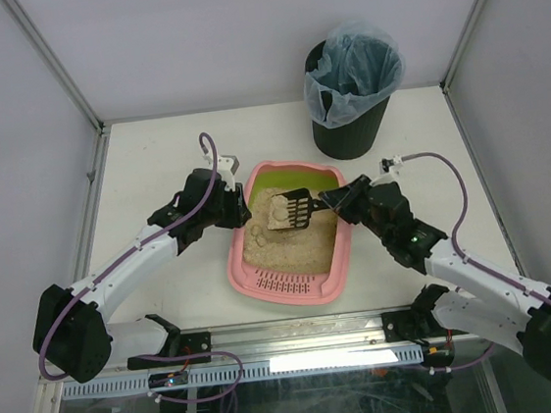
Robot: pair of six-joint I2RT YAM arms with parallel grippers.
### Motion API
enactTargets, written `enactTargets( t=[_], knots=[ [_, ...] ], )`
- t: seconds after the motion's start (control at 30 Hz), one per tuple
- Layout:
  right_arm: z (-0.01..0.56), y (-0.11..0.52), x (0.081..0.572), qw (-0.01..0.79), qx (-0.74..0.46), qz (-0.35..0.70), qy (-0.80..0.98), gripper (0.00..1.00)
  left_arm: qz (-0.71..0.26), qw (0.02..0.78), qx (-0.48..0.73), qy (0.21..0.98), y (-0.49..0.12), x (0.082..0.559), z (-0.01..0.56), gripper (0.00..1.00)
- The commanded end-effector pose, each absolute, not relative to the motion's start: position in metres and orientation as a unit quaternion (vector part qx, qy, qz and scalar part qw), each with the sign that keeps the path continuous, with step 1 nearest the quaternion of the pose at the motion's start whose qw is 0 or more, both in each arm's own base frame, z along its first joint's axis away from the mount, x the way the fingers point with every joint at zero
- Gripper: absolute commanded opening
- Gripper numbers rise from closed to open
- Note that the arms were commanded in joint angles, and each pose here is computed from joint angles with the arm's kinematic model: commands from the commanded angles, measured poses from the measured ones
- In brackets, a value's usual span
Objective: Clean the litter box
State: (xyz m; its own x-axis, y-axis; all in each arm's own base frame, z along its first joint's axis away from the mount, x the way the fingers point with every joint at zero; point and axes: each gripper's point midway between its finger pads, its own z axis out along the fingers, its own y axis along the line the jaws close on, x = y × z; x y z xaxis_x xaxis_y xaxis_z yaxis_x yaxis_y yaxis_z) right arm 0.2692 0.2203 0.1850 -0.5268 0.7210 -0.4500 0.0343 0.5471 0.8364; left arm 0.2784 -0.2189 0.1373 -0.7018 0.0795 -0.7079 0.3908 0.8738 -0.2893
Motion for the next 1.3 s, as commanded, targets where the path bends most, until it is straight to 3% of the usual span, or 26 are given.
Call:
enactTargets(
  t=[0.0, 0.2, 0.33, 0.47, 0.6, 0.73, 0.87, 1.0, 1.13, 1.27],
  knots=[
    [0.219, 0.211, 0.264, 0.411, 0.244, 0.484, 0.733, 0.0, -0.23, 0.3, 0.17, 0.91, -0.228, 0.251, 0.114, 0.25],
    [0.224, 0.184, 0.265, 0.368, 0.266, 0.556, 0.696, 0.0, -0.231, 0.301, 0.169, 0.91, -0.228, 0.251, 0.115, 0.27],
    [0.222, 0.2, 0.257, 0.314, 0.246, 0.607, 0.687, 0.0, -0.229, 0.304, 0.173, 0.908, -0.227, 0.251, 0.115, 0.31],
    [0.212, 0.177, 0.265, 0.315, 0.294, 0.606, 0.669, 0.0, -0.228, 0.308, 0.175, 0.907, -0.226, 0.251, 0.117, 0.32],
    [0.227, 0.198, 0.256, 0.305, 0.23, 0.62, 0.685, 0.0, -0.229, 0.307, 0.175, 0.907, -0.227, 0.252, 0.116, 0.33],
    [0.214, 0.159, 0.269, 0.338, 0.308, 0.587, 0.668, 0.0, -0.231, 0.306, 0.176, 0.907, -0.227, 0.253, 0.117, 0.33],
    [0.235, 0.19, 0.257, 0.324, 0.212, 0.612, 0.69, 0.0, -0.228, 0.314, 0.173, 0.905, -0.225, 0.254, 0.118, 0.33],
    [0.219, 0.163, 0.267, 0.348, 0.285, 0.587, 0.673, 0.0, -0.228, 0.315, 0.172, 0.905, -0.223, 0.257, 0.12, 0.33],
    [0.233, 0.196, 0.256, 0.331, 0.183, 0.602, 0.703, 0.0, -0.223, 0.322, 0.171, 0.904, -0.219, 0.259, 0.121, 0.35],
    [0.216, 0.163, 0.269, 0.355, 0.282, 0.576, 0.68, 0.0, -0.225, 0.321, 0.169, 0.904, -0.218, 0.26, 0.122, 0.35]
  ],
)
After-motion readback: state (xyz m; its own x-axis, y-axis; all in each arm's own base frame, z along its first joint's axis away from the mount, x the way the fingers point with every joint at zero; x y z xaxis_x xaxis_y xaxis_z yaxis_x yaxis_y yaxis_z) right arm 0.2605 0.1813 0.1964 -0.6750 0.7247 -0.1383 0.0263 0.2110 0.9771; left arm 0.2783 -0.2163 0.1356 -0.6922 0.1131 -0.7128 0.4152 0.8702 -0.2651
